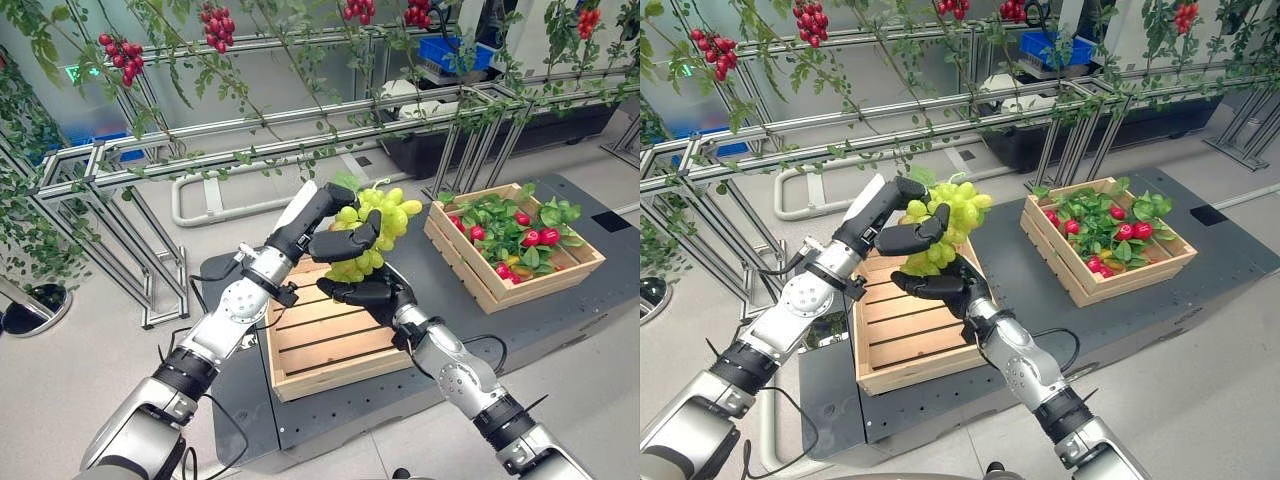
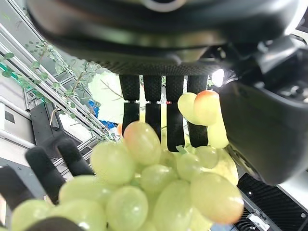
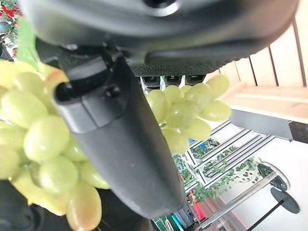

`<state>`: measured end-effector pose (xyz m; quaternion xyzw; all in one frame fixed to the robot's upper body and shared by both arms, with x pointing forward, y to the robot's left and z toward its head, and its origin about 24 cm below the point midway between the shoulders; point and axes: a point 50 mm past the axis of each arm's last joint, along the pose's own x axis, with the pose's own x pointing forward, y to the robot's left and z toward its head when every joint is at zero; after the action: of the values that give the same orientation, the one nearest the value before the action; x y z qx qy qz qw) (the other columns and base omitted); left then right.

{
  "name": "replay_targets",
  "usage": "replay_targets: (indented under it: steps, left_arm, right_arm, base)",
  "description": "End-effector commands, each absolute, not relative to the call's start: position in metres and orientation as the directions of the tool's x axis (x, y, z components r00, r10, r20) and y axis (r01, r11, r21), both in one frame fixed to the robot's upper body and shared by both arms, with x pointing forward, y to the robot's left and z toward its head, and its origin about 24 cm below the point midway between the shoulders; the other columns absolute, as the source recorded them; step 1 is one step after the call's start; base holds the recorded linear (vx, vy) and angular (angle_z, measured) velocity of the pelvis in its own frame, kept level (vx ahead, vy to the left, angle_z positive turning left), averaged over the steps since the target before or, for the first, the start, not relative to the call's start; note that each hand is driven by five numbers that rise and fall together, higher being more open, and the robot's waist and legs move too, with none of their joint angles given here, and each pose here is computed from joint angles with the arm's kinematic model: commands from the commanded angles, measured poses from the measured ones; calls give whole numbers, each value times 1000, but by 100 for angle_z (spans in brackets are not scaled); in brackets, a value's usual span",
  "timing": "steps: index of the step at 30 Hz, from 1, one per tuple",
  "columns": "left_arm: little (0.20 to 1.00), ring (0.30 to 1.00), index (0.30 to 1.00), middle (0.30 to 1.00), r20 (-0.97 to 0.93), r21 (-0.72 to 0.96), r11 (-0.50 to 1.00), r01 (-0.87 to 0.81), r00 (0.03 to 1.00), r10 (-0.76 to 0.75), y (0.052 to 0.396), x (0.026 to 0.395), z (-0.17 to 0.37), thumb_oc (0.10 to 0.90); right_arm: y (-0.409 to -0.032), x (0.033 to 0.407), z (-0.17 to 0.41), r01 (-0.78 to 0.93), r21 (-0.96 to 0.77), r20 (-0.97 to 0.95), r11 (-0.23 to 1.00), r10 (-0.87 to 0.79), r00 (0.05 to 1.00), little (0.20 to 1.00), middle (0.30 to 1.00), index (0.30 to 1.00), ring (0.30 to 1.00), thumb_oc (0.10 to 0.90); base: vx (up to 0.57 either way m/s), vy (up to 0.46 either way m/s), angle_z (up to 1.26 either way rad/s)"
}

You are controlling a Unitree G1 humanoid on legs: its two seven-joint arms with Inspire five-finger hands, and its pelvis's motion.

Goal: Pick up the fruits from the basket on one side to the basket on the other side

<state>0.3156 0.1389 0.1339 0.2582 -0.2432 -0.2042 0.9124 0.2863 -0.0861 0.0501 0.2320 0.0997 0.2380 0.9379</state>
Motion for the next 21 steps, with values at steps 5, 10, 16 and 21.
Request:
replay_targets:
  steps: [5,10,16,21]
  left_arm:
    - [300,300,300,300,494,587,793,159,706,-507,149,316,164,400]
    - [300,300,300,300,489,586,798,140,725,-485,158,316,161,400]
    - [300,300,300,300,495,576,807,133,728,-473,161,316,160,400]
    - [300,300,300,300,506,568,810,144,714,-483,154,318,163,400]
  right_arm:
    - [-92,302,111,-445,563,250,697,369,895,900,900,900,900,800]
    - [-97,300,109,-441,563,254,698,362,897,900,900,900,900,800]
    - [-96,299,108,-453,594,259,665,375,890,900,900,900,900,800]
    - [-88,300,114,-484,620,292,617,392,873,900,900,900,900,800]
  base:
    - [0,0,0]
    - [0,0,0]
    - [-1,-1,-1]
    - [0,0,0]
